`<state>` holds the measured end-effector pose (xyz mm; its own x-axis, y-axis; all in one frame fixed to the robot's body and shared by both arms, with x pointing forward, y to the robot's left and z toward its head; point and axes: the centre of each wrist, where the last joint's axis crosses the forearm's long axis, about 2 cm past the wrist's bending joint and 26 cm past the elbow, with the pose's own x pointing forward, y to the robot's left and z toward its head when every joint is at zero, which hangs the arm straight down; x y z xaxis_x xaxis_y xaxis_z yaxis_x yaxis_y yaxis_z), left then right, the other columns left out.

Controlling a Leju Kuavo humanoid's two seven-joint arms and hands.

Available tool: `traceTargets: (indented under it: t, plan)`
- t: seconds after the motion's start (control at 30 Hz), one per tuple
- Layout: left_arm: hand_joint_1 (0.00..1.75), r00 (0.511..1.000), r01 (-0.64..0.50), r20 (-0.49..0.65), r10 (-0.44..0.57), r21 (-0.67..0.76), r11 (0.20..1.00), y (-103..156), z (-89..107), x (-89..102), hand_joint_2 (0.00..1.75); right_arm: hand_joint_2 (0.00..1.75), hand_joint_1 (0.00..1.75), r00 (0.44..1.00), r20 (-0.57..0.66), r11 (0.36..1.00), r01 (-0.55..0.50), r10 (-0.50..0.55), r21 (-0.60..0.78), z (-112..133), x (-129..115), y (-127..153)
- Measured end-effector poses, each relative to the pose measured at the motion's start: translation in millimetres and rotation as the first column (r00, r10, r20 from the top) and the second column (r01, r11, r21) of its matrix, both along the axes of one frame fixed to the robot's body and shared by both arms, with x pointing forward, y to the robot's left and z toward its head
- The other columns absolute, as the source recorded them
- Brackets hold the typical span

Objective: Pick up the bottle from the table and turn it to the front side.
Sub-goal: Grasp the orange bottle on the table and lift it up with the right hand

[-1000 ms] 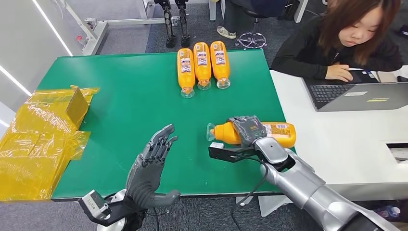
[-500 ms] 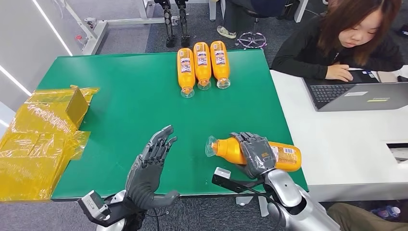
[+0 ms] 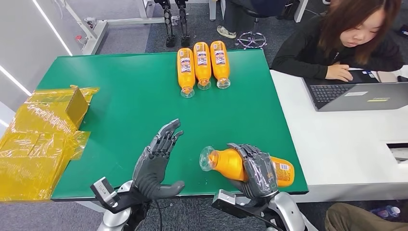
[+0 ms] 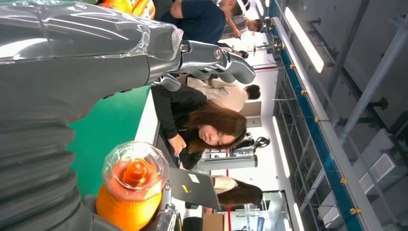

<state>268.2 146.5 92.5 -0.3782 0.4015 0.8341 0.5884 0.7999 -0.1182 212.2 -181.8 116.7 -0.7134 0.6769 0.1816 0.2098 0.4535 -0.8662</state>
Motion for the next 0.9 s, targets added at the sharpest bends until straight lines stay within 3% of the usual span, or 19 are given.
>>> traceTargets:
  t: [0.37,0.9]
  plan:
    - [0.0,0.999,0.047,-0.02,-0.047,-0.009,0.999,-9.9,-1.1,7.6,1.75,1.75,1.75,0.988,0.135,0.977,-0.094,0.069,0.19,10.8,-3.9,16.2]
    - [0.0,0.995,0.09,-0.03,-0.091,-0.018,0.996,-19.0,-1.3,8.4,1.75,1.75,1.75,0.96,0.228,0.947,-0.215,0.161,0.24,24.8,10.4,35.6]
